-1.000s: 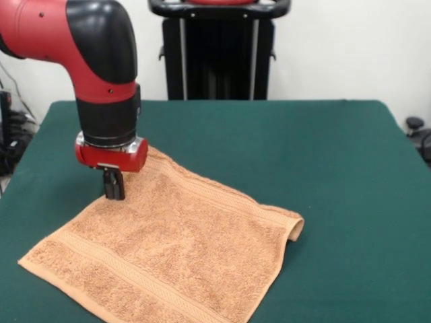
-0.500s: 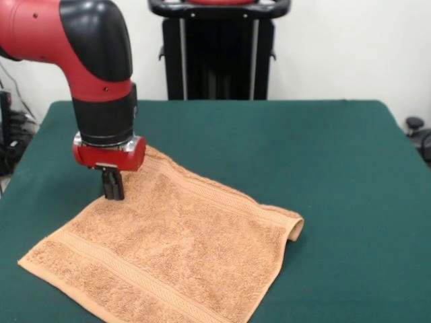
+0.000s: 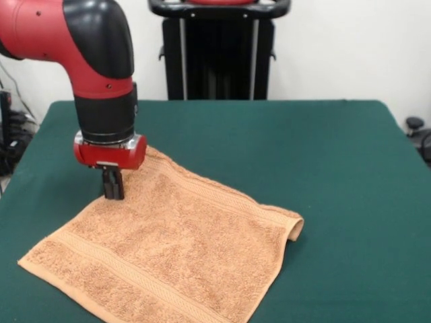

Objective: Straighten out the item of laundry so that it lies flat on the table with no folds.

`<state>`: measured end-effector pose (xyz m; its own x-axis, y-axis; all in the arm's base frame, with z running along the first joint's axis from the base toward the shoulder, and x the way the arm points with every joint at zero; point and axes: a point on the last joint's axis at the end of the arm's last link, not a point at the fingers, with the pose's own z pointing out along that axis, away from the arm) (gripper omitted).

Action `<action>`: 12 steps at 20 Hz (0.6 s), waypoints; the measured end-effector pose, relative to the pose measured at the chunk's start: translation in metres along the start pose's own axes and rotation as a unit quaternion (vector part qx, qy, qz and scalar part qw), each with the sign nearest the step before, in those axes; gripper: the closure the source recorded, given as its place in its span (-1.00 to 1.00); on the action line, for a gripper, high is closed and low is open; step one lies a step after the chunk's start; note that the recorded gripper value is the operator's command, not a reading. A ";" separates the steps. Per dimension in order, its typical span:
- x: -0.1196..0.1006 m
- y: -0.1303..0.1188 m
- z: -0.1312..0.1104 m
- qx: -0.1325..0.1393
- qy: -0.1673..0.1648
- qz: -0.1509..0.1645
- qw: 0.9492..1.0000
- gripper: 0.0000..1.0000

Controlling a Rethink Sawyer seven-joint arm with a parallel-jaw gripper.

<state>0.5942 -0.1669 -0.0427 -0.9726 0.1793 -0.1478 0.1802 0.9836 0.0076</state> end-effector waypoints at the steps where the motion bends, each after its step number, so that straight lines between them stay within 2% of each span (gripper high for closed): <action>1: 0.001 0.000 0.000 0.001 -0.003 -0.002 1.000 1.00; 12: 0.017 0.000 -0.001 0.015 -0.057 -0.019 0.998 1.00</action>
<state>0.5773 -0.1640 -0.0438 -0.9564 0.1366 -0.2583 0.1494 0.9883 -0.0305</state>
